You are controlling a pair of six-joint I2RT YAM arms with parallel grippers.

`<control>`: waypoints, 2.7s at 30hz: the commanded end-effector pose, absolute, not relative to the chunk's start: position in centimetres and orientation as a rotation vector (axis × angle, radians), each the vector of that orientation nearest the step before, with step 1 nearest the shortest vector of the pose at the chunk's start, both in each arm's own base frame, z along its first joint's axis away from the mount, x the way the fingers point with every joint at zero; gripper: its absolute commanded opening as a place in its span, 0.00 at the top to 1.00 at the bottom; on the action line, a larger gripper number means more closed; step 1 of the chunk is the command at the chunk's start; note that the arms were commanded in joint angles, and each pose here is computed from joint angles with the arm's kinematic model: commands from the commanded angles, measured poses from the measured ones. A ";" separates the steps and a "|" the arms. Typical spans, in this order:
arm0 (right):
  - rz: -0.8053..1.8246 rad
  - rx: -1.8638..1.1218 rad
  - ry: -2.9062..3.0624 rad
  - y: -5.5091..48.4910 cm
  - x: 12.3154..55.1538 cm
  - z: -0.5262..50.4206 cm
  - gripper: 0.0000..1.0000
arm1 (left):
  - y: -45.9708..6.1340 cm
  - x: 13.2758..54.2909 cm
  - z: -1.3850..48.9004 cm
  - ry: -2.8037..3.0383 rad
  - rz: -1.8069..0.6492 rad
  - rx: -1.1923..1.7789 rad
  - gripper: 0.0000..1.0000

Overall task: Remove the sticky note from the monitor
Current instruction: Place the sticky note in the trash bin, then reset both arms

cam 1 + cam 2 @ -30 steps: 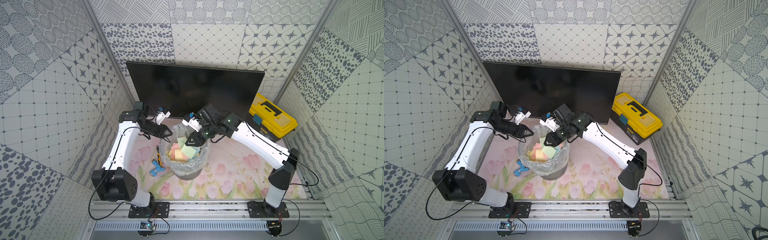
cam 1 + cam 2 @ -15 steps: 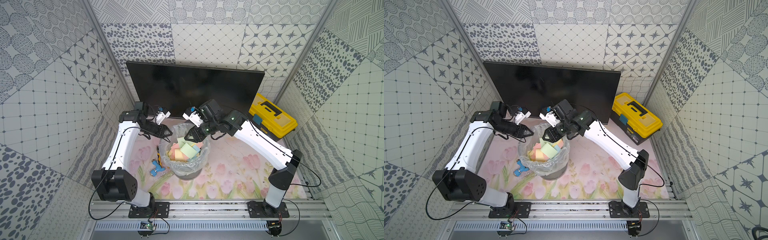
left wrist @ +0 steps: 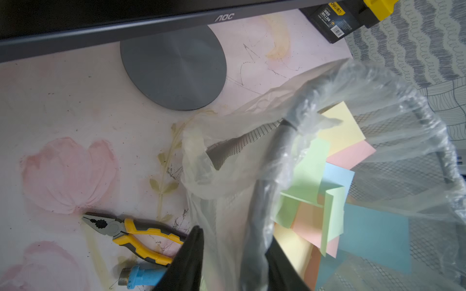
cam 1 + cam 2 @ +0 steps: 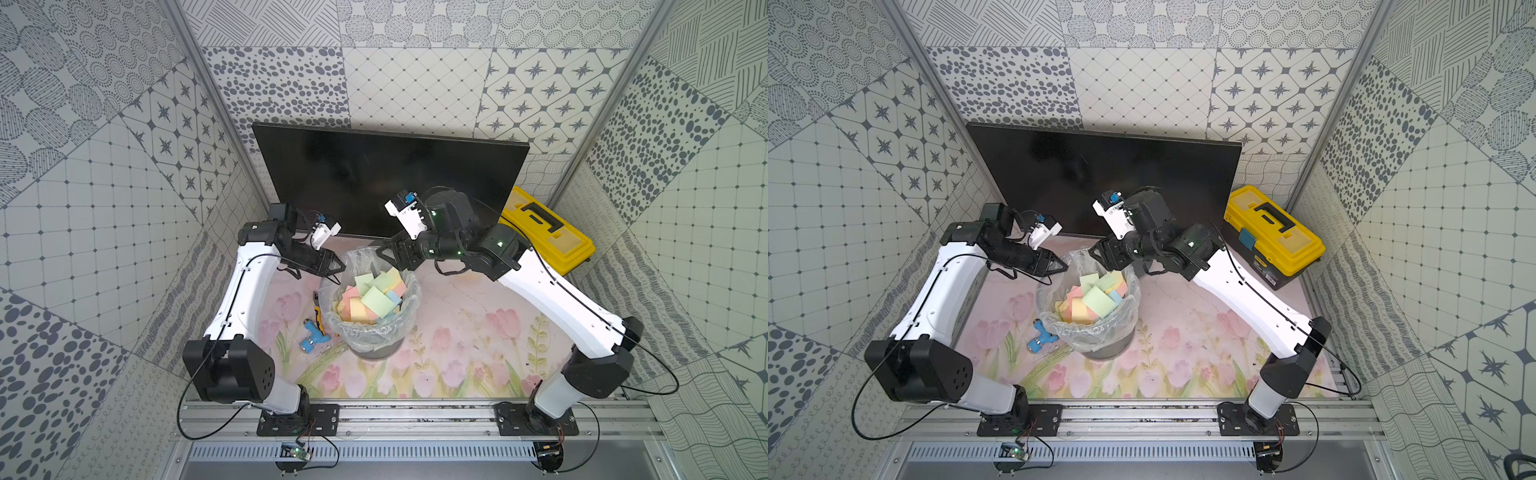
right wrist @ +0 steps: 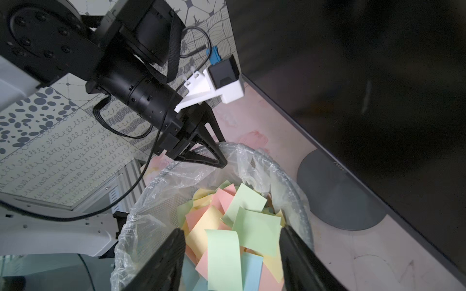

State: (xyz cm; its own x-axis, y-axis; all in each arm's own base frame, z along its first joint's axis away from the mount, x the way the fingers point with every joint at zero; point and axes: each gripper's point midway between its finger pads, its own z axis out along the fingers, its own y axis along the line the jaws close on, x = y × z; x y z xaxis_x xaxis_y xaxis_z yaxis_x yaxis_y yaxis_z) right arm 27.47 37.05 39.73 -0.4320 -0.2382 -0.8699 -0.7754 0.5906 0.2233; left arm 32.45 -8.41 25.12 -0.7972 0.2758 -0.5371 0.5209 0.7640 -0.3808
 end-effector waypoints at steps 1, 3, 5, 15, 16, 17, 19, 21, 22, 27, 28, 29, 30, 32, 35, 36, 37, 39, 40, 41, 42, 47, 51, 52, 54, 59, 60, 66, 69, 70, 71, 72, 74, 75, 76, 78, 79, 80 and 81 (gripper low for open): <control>0.753 -0.623 1.796 35.4 29.4 43.6 0.21 | -8.2 32.8 25.9 2.483 -0.691 0.623 0.47; 0.742 -0.561 1.755 34.3 29.6 44.4 0.12 | -8.2 32.9 26.5 2.471 -0.681 0.618 0.39; 0.740 -0.515 1.742 33.4 30.0 44.6 0.08 | -8.2 33.0 27.0 2.461 -0.678 0.612 0.29; 0.731 -0.421 1.744 31.3 31.0 44.4 0.03 | -8.7 33.1 29.9 2.389 -0.732 0.591 0.01; 0.727 -0.412 1.740 31.2 31.1 44.4 0.03 | -8.7 33.1 30.3 2.378 -0.738 0.586 0.01; 0.727 -0.404 1.740 31.0 31.2 44.3 0.03 | -8.6 33.2 30.6 2.370 -0.745 0.577 0.01; 0.721 -0.382 1.736 30.4 31.3 44.3 0.03 | -8.4 33.2 31.1 2.354 -0.740 0.570 0.01; 0.709 -0.354 1.732 29.8 31.5 44.3 0.03 | -8.0 33.2 31.6 2.337 -0.725 0.557 0.00; 0.701 -0.341 1.727 29.5 31.7 44.3 0.03 | -7.7 33.3 31.9 2.330 -0.721 0.542 0.01; 0.678 -0.327 1.680 28.6 31.6 44.7 0.03 | -6.2 33.0 33.9 2.257 -0.739 0.444 0.01; 0.670 -0.324 1.670 28.4 31.5 44.8 0.03 | -5.9 33.0 34.2 2.242 -0.741 0.427 0.01; 0.657 -0.313 1.661 28.0 31.6 44.9 0.03 | -5.7 32.9 34.3 2.235 -0.740 0.411 0.01; 0.640 -0.302 1.657 27.6 31.7 44.9 0.03 | -5.6 32.8 34.4 2.229 -0.734 0.405 0.01; 0.602 -0.276 1.658 26.8 31.8 44.6 0.03 | -5.1 32.5 34.3 2.232 -0.716 0.386 0.01; 0.546 -0.233 1.656 25.2 31.9 43.9 0.03 | -3.7 32.3 34.1 2.237 -0.667 0.311 0.01; 0.533 -0.225 1.652 24.7 31.8 43.6 0.03 | -3.2 32.2 34.1 2.235 -0.655 0.286 0.01; 0.520 -0.218 1.645 24.3 31.8 43.3 0.03 | -2.6 32.1 34.1 2.233 -0.636 0.254 0.01; 0.485 -0.203 1.641 23.3 31.8 42.7 0.03 | -1.3 31.9 34.1 2.226 -0.595 0.185 0.01; 0.464 -0.187 1.646 22.6 31.8 42.3 0.03 | -0.7 31.8 34.0 2.223 -0.573 0.149 0.01; 0.447 -0.174 1.650 22.1 31.8 42.0 0.03 | -0.1 31.7 33.7 2.225 -0.552 0.119 0.01; 0.429 -0.162 1.654 21.5 31.8 41.6 0.03 | 0.5 31.5 33.7 2.222 -0.519 0.089 0.01; 0.305 -0.059 1.674 17.8 31.5 39.3 0.03 | 3.0 30.9 31.3 2.262 -0.399 -0.042 0.01; 0.268 0.016 1.694 15.3 30.9 37.0 0.03 | 4.0 30.3 28.9 2.313 -0.348 -0.110 0.01; 0.270 0.021 1.692 15.0 30.6 36.8 0.03 | 4.0 30.2 28.4 2.318 -0.339 -0.112 0.00; 0.262 0.018 1.702 14.5 30.1 35.9 0.03 | 4.3 29.9 27.5 2.312 -0.309 -0.109 0.01; 0.242 0.057 1.740 13.0 29.0 33.2 0.03 | 5.3 30.1 25.9 2.285 -0.229 -0.135 0.01; 0.239 0.065 1.748 12.8 28.8 32.6 0.03 | 5.7 30.2 25.6 2.283 -0.207 -0.151 0.01; 0.171 0.101 1.771 11.0 28.2 30.4 0.03 | 7.8 30.6 23.5 2.266 -0.064 -0.199 0.01; 0.138 0.085 1.789 10.7 28.4 29.4 0.03 | 7.4 30.9 22.5 2.238 -0.068 -0.142 0.01; 0.135 0.083 1.798 10.7 28.5 29.0 0.03 | 7.1 31.1 22.2 2.228 -0.085 -0.121 0.01; 0.134 0.082 1.805 10.6 28.7 28.6 0.03 | 6.8 31.2 22.0 2.217 -0.102 -0.103 0.01; 0.138 0.077 1.811 10.6 28.8 28.4 0.03 | 6.6 31.4 21.8 2.205 -0.119 -0.090 0.01; 0.133 0.075 1.825 10.3 29.2 27.7 0.03 | 6.0 32.0 21.4 2.166 -0.159 -0.054 0.01; 0.129 0.081 1.829 10.0 29.5 27.4 0.03 | 5.7 32.4 21.3 2.142 -0.187 -0.042 0.01; 0.124 0.089 1.831 9.6 29.7 27.2 0.03 | 5.3 32.6 21.0 2.128 -0.217 -0.034 0.01; 0.118 0.104 1.824 8.8 30.1 26.9 0.03 | 4.8 33.4 20.8 2.083 -0.263 -0.008 0.01; 0.120 0.103 1.812 8.6 30.3 27.0 0.03 | 4.6 33.7 20.7 2.066 -0.278 0.000 0.01; 0.117 0.101 1.804 8.4 30.5 27.1 0.03 | 4.5 34.0 20.4 2.056 -0.289 0.006 0.01; 0.114 0.088 1.795 8.3 30.7 27.3 0.03 | 4.3 34.2 19.9 2.054 -0.302 0.015 0.00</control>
State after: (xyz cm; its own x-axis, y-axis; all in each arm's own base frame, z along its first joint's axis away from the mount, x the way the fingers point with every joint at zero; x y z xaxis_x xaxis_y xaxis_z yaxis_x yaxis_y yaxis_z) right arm 29.85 8.12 26.10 -0.2829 0.1175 -0.9519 0.0438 0.9930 0.1096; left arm 30.78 5.23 17.78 -0.6526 -0.1579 -0.7411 -0.0029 0.9786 -0.2058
